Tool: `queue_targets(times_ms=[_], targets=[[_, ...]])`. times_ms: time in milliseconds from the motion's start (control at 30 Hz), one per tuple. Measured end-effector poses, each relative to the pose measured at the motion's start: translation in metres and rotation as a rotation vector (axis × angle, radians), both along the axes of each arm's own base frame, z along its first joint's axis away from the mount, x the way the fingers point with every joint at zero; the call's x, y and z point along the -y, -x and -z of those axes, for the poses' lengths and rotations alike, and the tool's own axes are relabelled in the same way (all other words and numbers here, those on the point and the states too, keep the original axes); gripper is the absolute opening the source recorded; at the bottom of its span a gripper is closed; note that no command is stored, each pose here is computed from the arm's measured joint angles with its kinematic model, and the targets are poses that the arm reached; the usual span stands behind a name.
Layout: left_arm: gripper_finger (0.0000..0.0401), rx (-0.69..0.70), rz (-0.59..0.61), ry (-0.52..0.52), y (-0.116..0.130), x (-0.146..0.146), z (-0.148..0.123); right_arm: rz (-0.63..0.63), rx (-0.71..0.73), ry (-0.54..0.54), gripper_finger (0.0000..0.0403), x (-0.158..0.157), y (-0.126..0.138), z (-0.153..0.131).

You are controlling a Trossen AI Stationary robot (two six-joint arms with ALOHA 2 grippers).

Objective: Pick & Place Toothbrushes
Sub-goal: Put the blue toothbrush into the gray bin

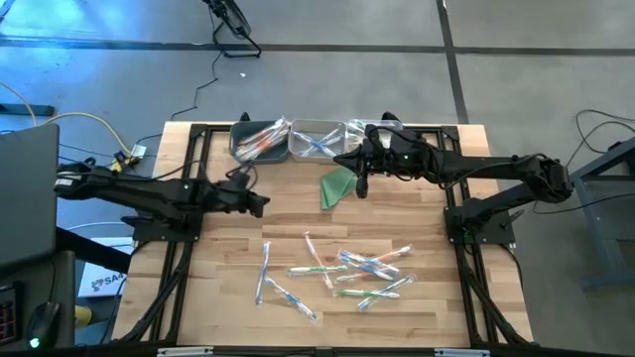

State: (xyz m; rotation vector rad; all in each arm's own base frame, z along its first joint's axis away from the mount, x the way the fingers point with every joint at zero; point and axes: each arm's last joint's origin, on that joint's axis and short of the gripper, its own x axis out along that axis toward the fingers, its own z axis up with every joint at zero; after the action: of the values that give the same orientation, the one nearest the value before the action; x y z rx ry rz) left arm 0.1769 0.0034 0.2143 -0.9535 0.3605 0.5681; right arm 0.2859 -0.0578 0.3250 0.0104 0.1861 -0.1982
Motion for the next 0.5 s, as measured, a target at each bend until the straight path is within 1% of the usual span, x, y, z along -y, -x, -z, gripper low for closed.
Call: queue_targets(times_ms=[100, 267, 367, 500], targets=[[0.0001, -0.017, -0.009, 0.040, -0.005, 0.008, 0.001, 0.003, -0.007, 0.000, 0.0004, 0.001, 0.000, 0.001], [0.0000, -0.086, -0.005, 0.081, -0.014, 0.023, -0.011, 0.015, -0.030, 0.009, 0.0004, 0.006, 0.002, 0.003], [0.0000, -0.161, -0.011, 0.113, -0.019, 0.032, -0.018, 0.028, -0.050, 0.004, 0.0003, 0.010, 0.003, 0.005], [0.0000, -0.270, -0.046, 0.208, -0.025, 0.045, -0.028, 0.035, -0.071, -0.002, 0.0004, 0.013, 0.004, 0.007]])
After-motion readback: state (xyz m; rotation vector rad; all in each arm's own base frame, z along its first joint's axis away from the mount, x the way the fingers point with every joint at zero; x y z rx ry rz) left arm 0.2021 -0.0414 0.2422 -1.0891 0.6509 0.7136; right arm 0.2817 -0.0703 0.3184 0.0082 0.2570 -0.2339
